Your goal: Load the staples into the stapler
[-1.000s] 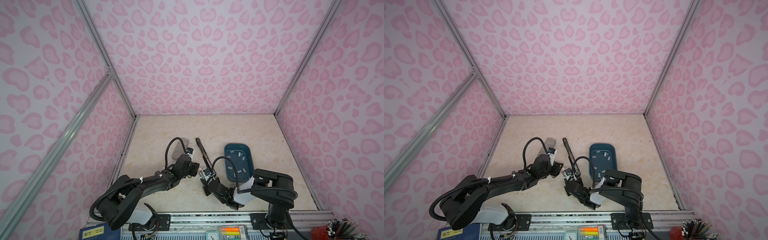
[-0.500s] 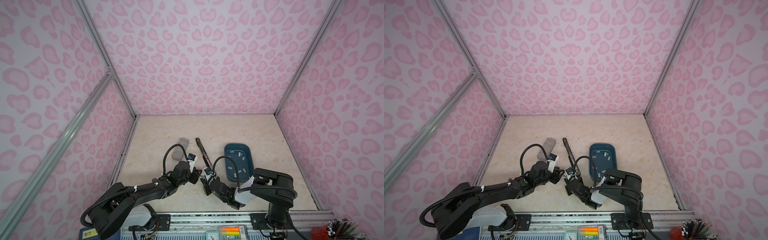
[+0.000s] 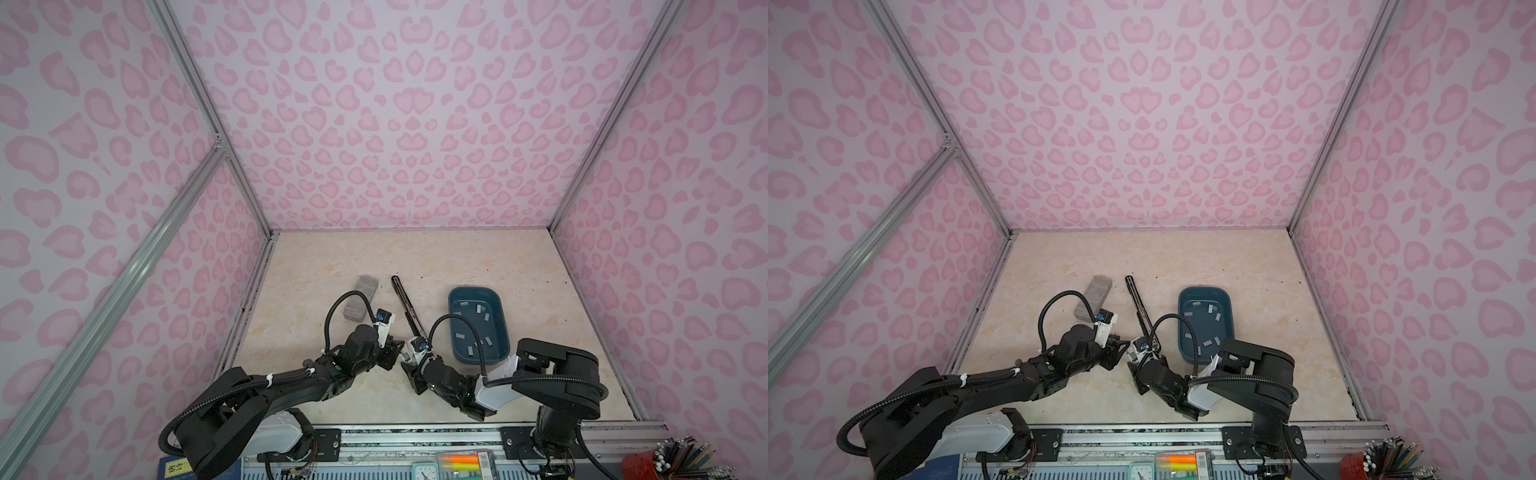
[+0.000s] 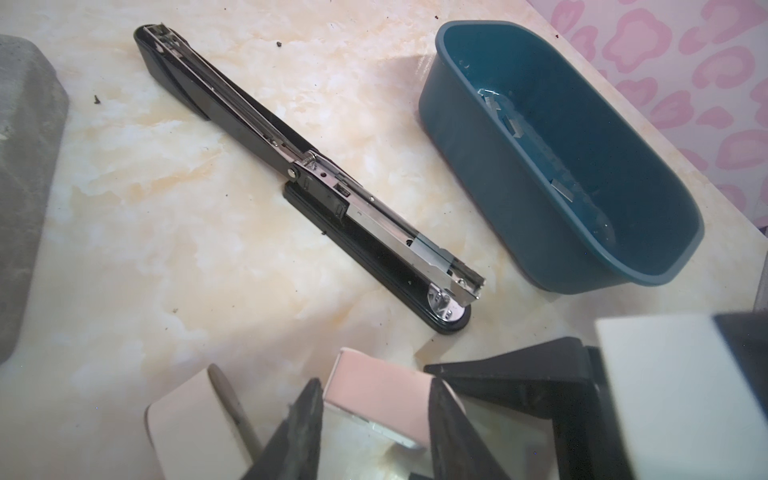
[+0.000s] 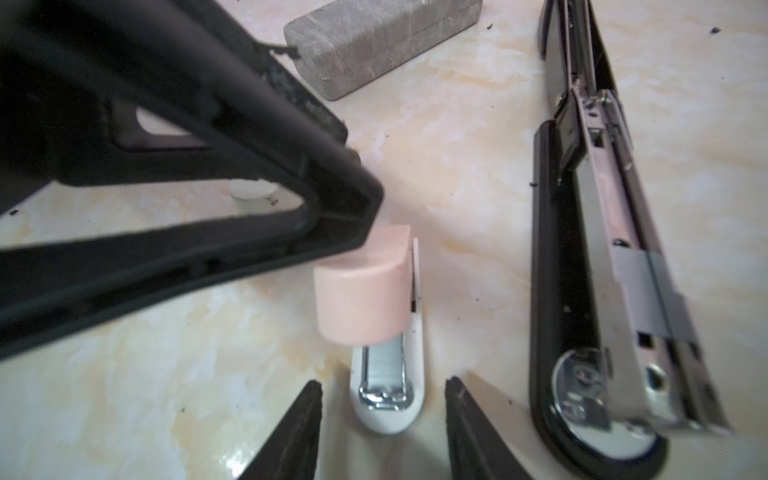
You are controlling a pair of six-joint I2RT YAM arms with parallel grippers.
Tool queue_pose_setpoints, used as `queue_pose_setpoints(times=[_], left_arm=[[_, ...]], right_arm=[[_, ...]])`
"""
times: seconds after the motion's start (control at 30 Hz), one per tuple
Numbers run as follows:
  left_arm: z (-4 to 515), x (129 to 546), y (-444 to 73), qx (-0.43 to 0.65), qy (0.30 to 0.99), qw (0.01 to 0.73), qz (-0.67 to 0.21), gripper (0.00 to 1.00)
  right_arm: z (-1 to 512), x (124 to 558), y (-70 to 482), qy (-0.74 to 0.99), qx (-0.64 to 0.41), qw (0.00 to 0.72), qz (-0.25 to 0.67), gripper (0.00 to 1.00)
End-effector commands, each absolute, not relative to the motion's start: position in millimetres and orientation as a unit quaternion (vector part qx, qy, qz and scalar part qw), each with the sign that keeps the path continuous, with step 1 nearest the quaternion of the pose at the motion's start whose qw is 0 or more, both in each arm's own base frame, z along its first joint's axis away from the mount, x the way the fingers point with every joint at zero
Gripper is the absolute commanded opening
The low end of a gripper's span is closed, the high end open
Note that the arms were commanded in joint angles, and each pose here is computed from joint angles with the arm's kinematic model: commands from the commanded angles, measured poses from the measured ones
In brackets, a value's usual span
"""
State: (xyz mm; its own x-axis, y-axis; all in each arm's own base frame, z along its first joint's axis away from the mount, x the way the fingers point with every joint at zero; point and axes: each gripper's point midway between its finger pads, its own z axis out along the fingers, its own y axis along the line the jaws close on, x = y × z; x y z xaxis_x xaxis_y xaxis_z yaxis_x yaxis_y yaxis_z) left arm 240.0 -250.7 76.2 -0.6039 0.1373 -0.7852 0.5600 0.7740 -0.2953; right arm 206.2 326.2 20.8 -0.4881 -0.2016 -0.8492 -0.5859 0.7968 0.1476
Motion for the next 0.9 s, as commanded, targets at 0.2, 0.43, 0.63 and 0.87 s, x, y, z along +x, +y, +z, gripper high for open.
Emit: queue_pose_setpoints(times=[0.2,0.43,0.63,0.87], left_arm=[[80.5,237.1,-254.7,0.213,0.845,0.402,-0.281,0.43],[74.4,234.8,-255.7,0.221,0.846,0.398,-0.278,0.43],[66.6,233.2,-255.6,0.222,0.850,0.391,-0.274,0.41],[62.2,232.0,-256.9,0.222,0.852,0.387,-0.275,0.41]], right_arm=[[63.0,202.8,315.6,0.820,-0.233,0.474,0.221,0.47],[94.0,205.6,320.6,0.806,-0.235,0.492,0.231,0.37],[88.4,218.3,322.3,0.815,-0.228,0.487,0.214,0.29],[73.6,221.5,329.2,0.825,-0.231,0.471,0.210,0.27]])
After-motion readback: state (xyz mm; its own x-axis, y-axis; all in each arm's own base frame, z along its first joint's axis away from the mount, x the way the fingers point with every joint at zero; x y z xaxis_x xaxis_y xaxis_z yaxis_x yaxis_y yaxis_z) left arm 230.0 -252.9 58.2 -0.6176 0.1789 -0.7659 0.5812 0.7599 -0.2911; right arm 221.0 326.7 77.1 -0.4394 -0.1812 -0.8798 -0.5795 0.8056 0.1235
